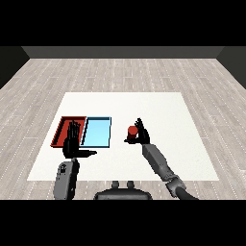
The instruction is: Pick the red can and put it in the red box
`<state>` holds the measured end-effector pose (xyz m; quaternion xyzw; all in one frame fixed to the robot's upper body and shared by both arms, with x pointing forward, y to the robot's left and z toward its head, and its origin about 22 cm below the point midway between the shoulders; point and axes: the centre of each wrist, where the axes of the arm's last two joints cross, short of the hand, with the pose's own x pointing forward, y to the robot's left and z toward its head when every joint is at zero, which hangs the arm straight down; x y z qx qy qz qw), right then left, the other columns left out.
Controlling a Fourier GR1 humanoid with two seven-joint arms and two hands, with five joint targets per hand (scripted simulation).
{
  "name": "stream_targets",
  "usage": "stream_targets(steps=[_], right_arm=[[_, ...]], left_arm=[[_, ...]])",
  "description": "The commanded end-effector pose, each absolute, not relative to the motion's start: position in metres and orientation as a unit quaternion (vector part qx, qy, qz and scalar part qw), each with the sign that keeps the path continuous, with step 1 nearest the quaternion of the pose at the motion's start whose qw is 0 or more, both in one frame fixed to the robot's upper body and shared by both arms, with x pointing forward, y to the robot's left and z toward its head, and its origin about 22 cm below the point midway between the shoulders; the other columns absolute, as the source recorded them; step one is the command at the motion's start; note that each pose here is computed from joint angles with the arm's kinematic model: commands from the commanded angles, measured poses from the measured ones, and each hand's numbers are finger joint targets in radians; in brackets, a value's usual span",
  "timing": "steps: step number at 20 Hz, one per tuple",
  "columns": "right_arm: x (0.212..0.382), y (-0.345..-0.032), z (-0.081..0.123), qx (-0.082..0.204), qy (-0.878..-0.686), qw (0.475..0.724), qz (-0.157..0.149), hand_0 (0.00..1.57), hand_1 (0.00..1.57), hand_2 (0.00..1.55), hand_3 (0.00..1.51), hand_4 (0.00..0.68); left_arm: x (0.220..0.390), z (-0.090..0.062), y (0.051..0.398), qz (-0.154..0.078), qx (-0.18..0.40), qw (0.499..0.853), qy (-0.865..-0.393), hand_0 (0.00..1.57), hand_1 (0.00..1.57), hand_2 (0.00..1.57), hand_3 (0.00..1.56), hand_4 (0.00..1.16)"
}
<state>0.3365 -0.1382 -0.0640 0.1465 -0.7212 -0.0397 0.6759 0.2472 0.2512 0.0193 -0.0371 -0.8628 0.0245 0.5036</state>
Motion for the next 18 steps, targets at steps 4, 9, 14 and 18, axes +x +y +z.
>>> stream_targets(steps=[4,9,14,18], right_arm=[[0.341,-0.134,-0.065,0.160,-0.714,0.681,-0.027,0.00,0.00,0.00,0.00,0.000],[0.340,-0.119,-0.066,0.151,-0.720,0.677,-0.033,0.00,0.00,0.00,0.00,0.000],[0.349,-0.133,-0.057,0.146,-0.714,0.684,-0.030,0.00,0.00,0.00,0.00,0.000],[0.351,-0.115,-0.064,0.134,-0.703,0.698,-0.024,0.00,0.00,0.00,0.00,0.000]], left_arm=[[0.233,0.015,0.259,0.027,-0.036,0.506,-0.861,0.00,0.00,0.00,0.00,0.00],[0.238,0.027,0.261,0.025,-0.048,0.507,-0.860,0.00,0.00,0.00,0.00,0.00],[0.226,0.014,0.256,0.037,-0.045,0.504,-0.861,0.00,0.00,0.00,0.00,0.00],[0.239,0.021,0.249,0.030,-0.048,0.498,-0.865,0.00,0.00,0.00,0.00,0.00]])
